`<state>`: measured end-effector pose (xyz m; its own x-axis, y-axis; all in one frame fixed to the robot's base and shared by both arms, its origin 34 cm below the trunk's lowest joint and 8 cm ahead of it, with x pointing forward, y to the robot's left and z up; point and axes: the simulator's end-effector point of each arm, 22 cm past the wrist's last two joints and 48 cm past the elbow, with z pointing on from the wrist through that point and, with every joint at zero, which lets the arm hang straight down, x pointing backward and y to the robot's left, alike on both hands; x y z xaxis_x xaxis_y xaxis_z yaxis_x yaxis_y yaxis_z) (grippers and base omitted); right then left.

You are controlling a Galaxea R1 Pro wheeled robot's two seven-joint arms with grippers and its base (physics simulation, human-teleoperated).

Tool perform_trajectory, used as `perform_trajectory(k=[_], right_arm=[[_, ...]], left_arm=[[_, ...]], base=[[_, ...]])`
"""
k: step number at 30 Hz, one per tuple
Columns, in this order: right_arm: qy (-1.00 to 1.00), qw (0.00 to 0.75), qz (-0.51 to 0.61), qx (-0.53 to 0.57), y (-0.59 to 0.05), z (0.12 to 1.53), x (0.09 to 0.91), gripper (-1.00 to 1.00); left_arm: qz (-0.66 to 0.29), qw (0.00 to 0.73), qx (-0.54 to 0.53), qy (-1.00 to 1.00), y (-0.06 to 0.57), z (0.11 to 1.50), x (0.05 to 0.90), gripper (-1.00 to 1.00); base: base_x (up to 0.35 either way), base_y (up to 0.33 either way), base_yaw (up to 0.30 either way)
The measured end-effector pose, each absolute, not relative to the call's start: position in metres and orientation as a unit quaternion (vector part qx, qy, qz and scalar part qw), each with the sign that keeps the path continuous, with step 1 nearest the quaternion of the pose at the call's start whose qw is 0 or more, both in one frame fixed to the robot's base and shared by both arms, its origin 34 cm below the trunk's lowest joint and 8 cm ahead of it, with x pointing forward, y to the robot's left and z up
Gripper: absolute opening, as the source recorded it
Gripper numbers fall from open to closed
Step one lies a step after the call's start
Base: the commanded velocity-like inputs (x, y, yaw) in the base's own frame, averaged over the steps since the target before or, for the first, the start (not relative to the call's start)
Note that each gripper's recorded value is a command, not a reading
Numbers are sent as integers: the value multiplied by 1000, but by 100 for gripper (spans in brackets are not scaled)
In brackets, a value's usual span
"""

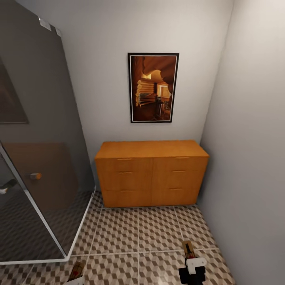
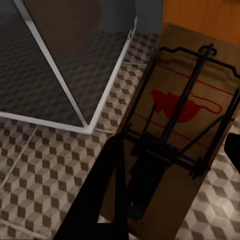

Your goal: Take the four mousetraps from the cabinet in the bathroom and place them on the bathroom floor. Make sure all four end up on the same floor surface, and ensure that at least two of them are either under or directly next to the same bathroom sink.

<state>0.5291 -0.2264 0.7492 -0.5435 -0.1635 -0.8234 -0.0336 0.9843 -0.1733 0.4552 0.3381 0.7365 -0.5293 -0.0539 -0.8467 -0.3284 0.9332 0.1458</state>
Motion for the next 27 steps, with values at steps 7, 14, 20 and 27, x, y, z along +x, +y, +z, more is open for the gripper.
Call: perform_trajectory(k=[7, 14, 20, 27], right_arm=[[876, 475, -68, -56, -226, 749, 529, -100], [876, 475, -68, -56, -226, 749, 529, -100], [876, 474, -68, -56, -226, 749, 529, -100], [876, 474, -68, -56, -226, 749, 529, -100]], left_arm=[[145, 472, -111, 862, 338, 737, 455, -100], [145, 472, -111, 862, 338, 737, 455, -100], [145, 472, -111, 862, 338, 737, 455, -100], [145, 472, -110, 862, 338, 737, 455, -100]], base=[[-1, -5, 292], [0, 0, 292], [0, 0, 292], [0, 0, 292]])
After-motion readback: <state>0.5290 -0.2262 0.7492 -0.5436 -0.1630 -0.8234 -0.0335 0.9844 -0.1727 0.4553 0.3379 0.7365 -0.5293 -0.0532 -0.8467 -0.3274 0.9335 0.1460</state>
